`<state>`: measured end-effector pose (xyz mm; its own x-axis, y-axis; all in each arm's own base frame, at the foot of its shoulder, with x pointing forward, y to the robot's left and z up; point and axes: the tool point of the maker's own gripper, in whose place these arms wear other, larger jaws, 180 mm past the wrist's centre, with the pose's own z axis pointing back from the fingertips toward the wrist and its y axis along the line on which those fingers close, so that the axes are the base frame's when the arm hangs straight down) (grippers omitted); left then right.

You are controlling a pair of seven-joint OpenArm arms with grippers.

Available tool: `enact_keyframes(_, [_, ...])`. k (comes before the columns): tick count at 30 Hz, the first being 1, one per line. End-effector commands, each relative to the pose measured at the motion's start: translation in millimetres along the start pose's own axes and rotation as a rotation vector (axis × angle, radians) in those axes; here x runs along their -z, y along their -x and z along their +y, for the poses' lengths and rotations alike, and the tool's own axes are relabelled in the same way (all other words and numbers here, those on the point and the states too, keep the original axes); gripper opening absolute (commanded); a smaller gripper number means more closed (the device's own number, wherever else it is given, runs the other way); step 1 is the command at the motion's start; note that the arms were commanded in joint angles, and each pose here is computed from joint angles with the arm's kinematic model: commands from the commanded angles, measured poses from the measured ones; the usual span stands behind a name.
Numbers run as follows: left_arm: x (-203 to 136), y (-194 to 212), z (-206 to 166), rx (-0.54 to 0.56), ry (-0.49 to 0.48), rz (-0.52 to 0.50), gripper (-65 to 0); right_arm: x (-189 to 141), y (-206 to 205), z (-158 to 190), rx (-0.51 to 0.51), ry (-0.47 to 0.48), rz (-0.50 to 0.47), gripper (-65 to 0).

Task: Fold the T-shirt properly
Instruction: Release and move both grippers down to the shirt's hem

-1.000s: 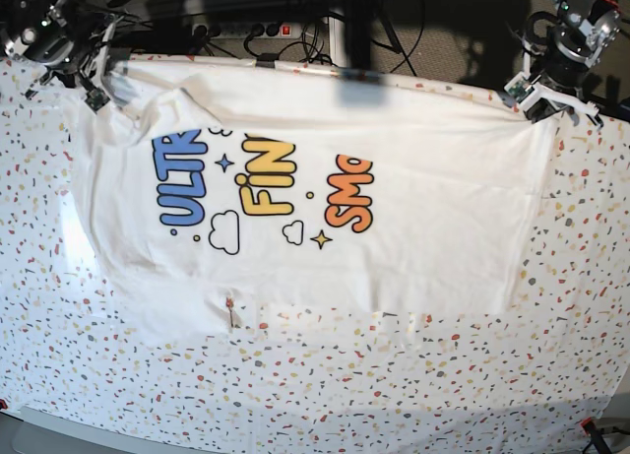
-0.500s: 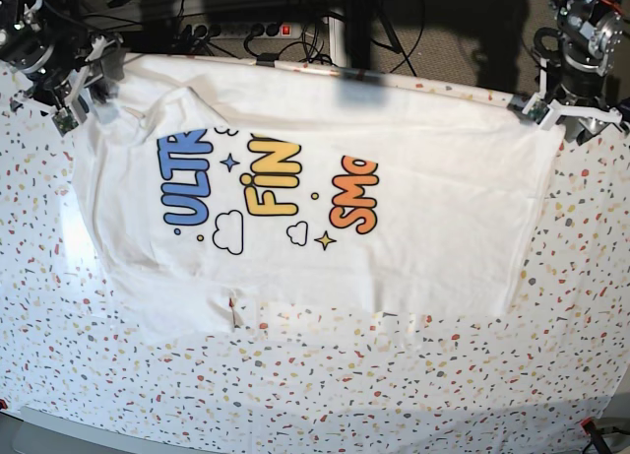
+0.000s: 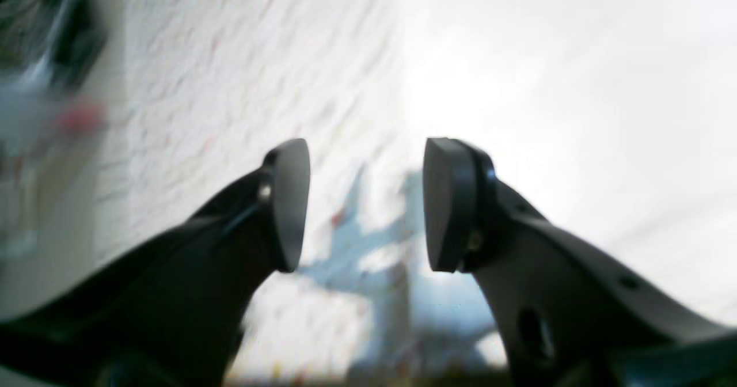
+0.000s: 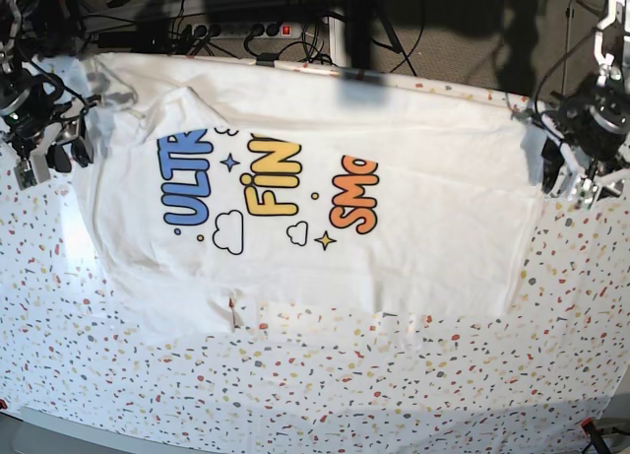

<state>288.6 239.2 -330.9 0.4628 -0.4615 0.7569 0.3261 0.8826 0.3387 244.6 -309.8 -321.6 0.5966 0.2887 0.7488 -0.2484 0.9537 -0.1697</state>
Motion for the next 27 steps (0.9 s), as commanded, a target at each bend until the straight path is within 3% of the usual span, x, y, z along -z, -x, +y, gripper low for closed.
enact_keyframes(1, [3.5,-21.2,16.2,-0.012,-0.023,-0.062,-34.3,2.7,-13.9,-3.0,-0.008,-0.007,-0.031,-42.3])
enact_keyframes(5, [34.7,-48.5,38.2,-0.141,-0.030,-0.133,-34.3,25.5,-21.3,3.7,0.052,-0.066,-0.006,-42.3])
enact_keyframes(7, [55.5,-57.8,35.5,-0.218,0.034,-0.147,-34.3,33.5,-29.0,3.1,0.069,-0.080,-0.012,-42.3])
enact_keyframes(13, [123.7,-72.2,63.1,-0.419,0.061,-0.115,-34.3,44.8,-49.6,3.7,0.067,-0.094,-0.007,-42.3])
enact_keyframes(16, [149.3,-80.0,66.5,-0.476,0.129,-0.086,-34.3,45.6,-52.8,2.9,0.067,-0.093,-0.007,-42.3])
enact_keyframes(21, [179.3,-77.3,82.3,-0.574,0.132,0.005,-34.3,45.9,-50.5,3.8,0.069,-0.094,0.004,-42.3])
enact_keyframes(27, [200.6,-77.5,64.0,-0.595,0.182,0.047,-34.3,45.9,-49.8,3.9,0.069,-0.095,0.008,-42.3])
